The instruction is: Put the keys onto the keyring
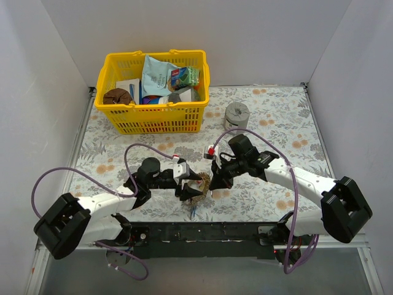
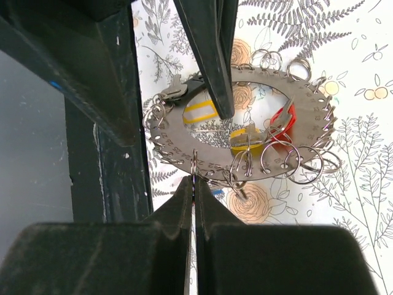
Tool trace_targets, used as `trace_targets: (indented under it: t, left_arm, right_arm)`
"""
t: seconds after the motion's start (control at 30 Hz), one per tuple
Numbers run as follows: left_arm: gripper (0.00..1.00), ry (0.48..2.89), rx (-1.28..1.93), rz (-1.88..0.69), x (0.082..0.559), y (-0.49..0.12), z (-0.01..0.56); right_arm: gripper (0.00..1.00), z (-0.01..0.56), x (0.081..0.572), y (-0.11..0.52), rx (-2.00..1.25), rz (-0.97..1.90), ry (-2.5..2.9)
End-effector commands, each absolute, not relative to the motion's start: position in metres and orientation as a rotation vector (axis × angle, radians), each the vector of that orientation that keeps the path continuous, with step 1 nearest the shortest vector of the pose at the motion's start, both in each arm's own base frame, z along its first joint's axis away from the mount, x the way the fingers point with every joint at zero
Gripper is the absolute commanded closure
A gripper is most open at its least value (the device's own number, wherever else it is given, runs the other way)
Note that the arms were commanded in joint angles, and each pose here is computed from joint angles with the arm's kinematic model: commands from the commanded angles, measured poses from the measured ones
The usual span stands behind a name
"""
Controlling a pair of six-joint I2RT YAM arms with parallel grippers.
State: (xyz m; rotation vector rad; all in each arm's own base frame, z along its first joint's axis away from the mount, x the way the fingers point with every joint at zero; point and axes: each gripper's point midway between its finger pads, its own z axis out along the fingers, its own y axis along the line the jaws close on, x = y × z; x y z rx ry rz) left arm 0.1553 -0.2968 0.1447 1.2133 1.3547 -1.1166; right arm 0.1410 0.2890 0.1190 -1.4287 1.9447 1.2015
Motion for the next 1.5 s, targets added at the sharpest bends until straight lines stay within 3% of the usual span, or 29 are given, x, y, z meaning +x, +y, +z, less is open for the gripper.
trace_targets:
  t: [0.0,0.33,0.43,0.93,1.2,1.47]
  left_arm:
    - [0.45,1.269,1.306,-1.175,0.148,-0.307,0.149]
    - [0.64,1.225,1.365,-1.208,0.153,-0.32,0.149]
    - [0.74,1.212,1.375,-1.221,0.153,-0.323,0.15]
    - [0.74,1.195,1.421,-1.277,0.144,-0.324,0.147]
    - [0.85,1.227,1.445,-1.29,0.143,-0.323,0.14]
    - [0.79,1.261,1.443,-1.288,0.143,-0.322,0.133]
  right_arm:
    - [0.99,0.133,0.141,0.289,-1.497,1.148,1.843]
    - [0.99,0.126,0.142,0.292,-1.559,1.091,1.858]
    - [0.99,0.129,0.143,0.293,-1.562,1.086,1.843]
    - [0.99,0.147,0.141,0.303,-1.567,1.145,1.737]
    - [0.99,0.153,0.143,0.304,-1.558,1.142,1.717]
    - [0.99,0.159,0.143,0.306,-1.555,1.136,1.695]
